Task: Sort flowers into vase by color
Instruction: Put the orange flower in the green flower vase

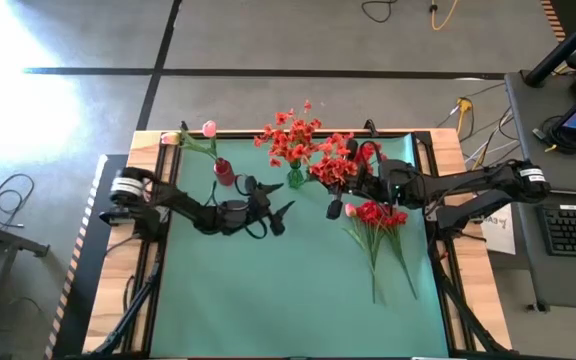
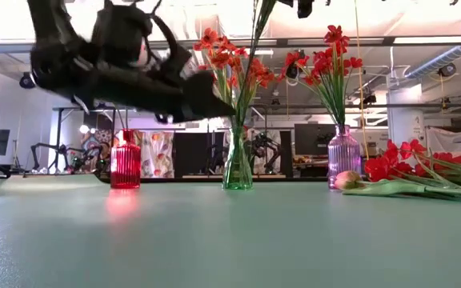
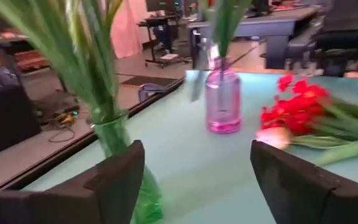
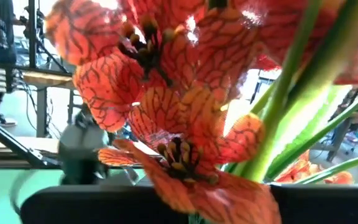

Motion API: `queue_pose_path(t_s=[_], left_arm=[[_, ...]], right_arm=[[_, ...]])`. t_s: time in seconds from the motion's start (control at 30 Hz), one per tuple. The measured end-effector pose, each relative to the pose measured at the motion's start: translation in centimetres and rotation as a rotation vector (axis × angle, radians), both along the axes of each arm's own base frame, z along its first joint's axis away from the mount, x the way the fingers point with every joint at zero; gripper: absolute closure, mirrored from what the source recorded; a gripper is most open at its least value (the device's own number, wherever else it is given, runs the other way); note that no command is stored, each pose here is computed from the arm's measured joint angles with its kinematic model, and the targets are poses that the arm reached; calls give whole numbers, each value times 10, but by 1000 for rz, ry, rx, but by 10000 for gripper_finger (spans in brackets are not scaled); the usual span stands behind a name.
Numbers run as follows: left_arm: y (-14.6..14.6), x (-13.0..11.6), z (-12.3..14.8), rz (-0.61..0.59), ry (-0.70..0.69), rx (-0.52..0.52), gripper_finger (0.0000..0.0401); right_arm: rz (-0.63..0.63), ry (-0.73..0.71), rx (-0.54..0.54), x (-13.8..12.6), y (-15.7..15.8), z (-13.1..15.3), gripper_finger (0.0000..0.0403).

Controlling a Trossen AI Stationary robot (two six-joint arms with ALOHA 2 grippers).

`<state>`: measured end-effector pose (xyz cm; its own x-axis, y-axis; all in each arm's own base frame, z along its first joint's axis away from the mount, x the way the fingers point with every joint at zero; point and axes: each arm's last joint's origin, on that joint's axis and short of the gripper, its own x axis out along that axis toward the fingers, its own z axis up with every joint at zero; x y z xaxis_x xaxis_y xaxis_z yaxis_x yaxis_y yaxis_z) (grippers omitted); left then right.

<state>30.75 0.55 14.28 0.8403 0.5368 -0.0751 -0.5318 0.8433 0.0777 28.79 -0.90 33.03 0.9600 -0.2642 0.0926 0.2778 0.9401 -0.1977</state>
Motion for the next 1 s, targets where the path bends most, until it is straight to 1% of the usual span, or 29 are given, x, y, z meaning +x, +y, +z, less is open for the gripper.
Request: queue_pose_path(t_s=[0.13,0.3,0.5,0.67,1.0], left_arm=[[18,4,-12,58,-81,30,106],[36,4,-27,115,-147,31,103],[41,15,-32,93,-152,32,103],[47,25,-37,109,-143,36,103],[65,29,-42,162,-130,39,103]], right_arm=[[1,3,15,0,0,-1,390],[-5,7,-4,0,-1,0,390],[-46,12,-18,-1,-6,0,390],[-65,16,-25,-1,-11,-1,390],[-111,9,-33,-2,-24,0,390]])
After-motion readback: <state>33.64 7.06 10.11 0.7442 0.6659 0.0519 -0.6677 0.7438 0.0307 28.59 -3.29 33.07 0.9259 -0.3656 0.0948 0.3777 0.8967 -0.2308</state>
